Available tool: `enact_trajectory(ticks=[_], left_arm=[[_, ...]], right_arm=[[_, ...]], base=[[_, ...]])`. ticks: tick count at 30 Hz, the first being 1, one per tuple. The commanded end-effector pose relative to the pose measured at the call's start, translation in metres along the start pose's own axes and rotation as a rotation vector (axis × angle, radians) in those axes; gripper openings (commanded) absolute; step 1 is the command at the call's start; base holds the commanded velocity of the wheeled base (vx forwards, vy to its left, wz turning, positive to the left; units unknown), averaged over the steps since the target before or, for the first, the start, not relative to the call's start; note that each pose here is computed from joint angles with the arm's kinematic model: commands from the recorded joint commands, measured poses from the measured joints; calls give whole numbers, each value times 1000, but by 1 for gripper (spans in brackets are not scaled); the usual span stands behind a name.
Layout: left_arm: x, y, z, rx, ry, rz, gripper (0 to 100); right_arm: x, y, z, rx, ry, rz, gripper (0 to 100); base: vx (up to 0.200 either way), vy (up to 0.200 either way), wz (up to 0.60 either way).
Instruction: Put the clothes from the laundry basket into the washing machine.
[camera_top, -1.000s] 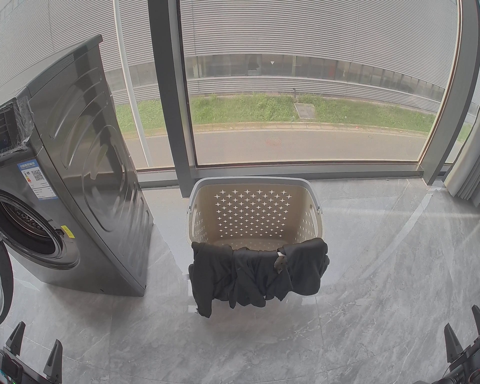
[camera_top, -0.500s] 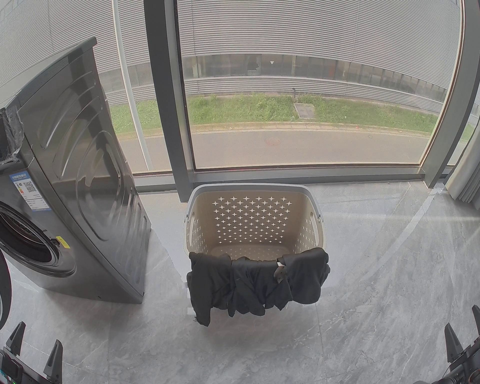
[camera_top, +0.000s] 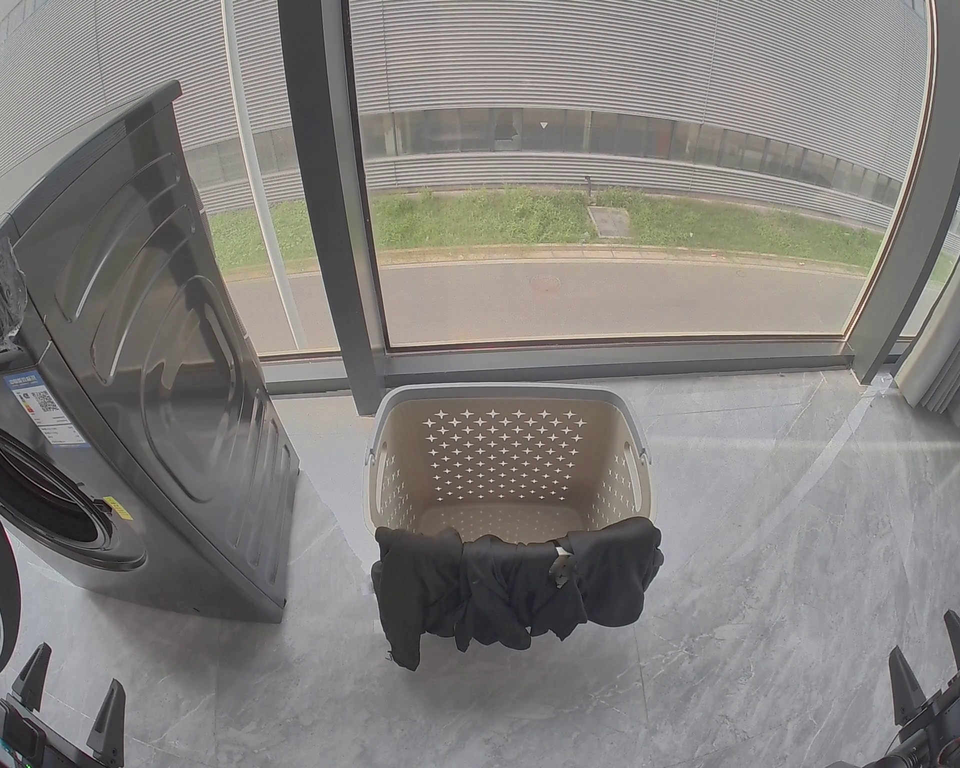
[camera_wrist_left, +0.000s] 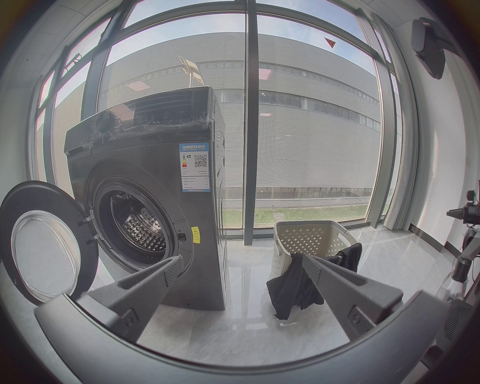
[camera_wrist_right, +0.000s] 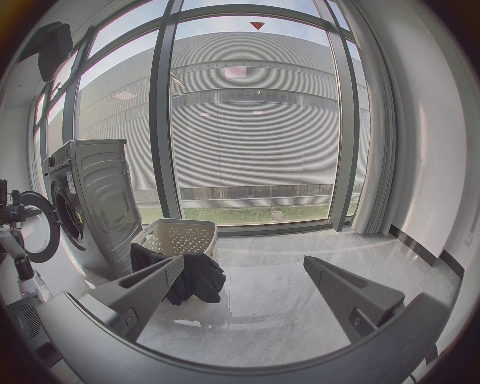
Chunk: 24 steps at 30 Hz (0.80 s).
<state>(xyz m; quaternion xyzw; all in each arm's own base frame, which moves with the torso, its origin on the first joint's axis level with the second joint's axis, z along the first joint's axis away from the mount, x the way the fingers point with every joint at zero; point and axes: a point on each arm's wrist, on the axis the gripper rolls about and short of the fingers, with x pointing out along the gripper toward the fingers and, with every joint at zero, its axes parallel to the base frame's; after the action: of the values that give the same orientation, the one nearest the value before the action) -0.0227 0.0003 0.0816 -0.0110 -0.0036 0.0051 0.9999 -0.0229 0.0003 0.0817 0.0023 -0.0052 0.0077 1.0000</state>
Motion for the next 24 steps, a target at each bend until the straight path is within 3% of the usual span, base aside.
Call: enact_trajectory(ticks=[1,24], left_arm=[[0,0,-5,-1,1,1,100],[0,0,-5,0,1,4,100]], right_arm=[[0,0,-5,0,1,0,100],[0,0,-5,0,1,0,100]], base=[[0,0,0],[0,0,0]])
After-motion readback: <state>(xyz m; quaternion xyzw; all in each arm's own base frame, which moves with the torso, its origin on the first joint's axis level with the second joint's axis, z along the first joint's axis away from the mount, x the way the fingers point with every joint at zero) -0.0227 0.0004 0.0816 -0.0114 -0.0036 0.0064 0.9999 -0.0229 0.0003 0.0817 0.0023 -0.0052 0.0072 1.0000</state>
